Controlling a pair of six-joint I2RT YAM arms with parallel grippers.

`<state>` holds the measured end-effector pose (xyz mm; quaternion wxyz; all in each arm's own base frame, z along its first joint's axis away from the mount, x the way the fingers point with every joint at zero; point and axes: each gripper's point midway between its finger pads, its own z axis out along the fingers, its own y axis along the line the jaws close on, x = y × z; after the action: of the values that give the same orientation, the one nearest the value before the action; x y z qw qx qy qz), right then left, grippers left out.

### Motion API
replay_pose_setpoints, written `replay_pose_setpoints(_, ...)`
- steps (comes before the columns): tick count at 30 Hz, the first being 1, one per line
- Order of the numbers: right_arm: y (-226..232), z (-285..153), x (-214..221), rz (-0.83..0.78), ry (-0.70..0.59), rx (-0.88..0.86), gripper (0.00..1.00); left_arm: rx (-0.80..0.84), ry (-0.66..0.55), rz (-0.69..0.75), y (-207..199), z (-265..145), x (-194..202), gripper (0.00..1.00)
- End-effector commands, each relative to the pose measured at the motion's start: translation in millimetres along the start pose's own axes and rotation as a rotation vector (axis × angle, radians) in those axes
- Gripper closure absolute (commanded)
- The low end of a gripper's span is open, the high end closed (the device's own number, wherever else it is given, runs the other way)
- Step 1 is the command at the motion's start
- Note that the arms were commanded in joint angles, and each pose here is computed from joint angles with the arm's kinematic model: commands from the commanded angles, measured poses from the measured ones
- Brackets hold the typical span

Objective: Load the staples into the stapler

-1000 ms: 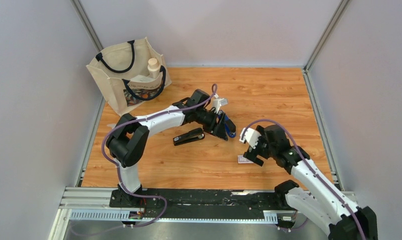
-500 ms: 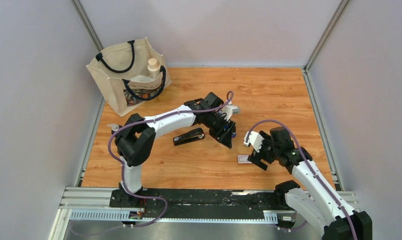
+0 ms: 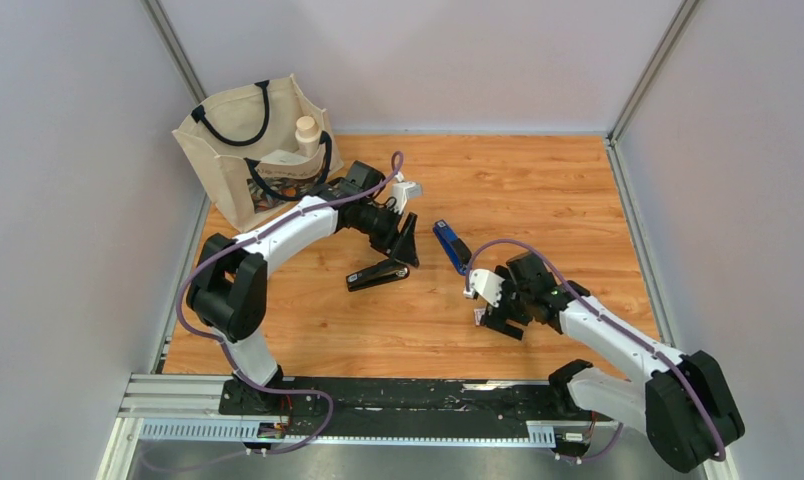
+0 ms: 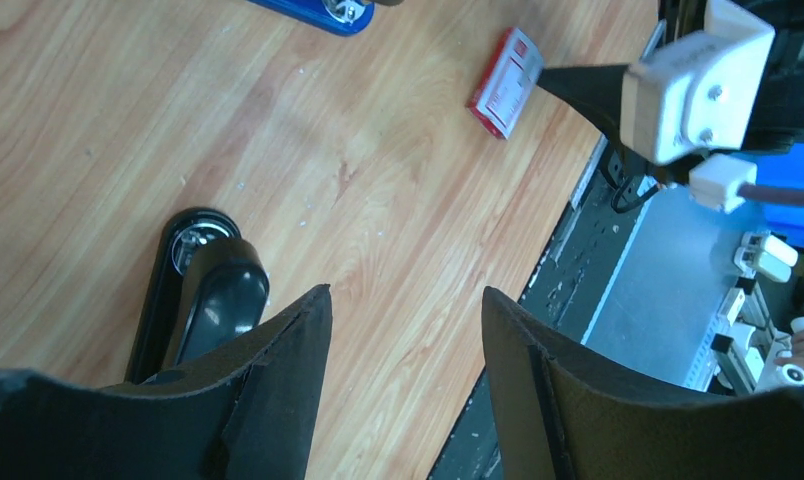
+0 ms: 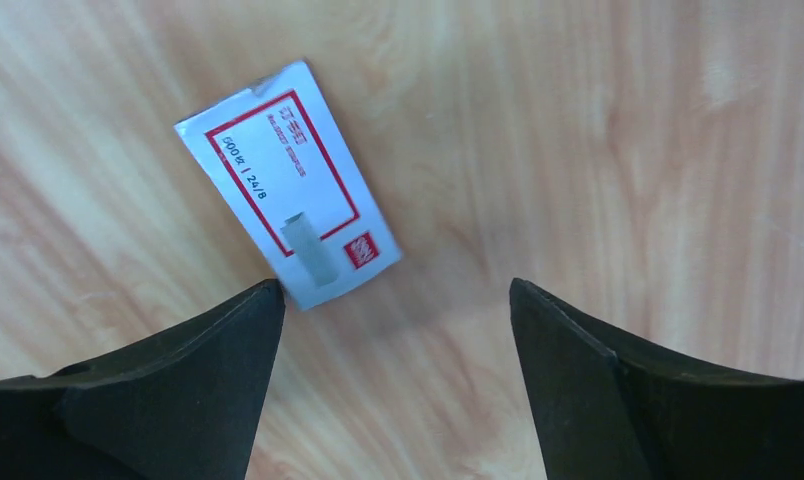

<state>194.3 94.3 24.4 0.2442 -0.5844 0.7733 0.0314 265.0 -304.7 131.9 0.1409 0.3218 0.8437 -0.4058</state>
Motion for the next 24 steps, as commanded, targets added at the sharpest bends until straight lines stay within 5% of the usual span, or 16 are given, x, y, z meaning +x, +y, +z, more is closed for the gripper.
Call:
replay_pose_setpoints(1, -52, 1, -7, 0.013, 0.040, 0.228, 0.12, 0.044, 0.000, 0.050, -12, -11, 9, 0.35)
replay_pose_setpoints(24, -111, 6, -58, 0.152, 0.079, 0.373, 0.15, 0.051, -0.050, 0.039, -10, -18, 14, 0.36)
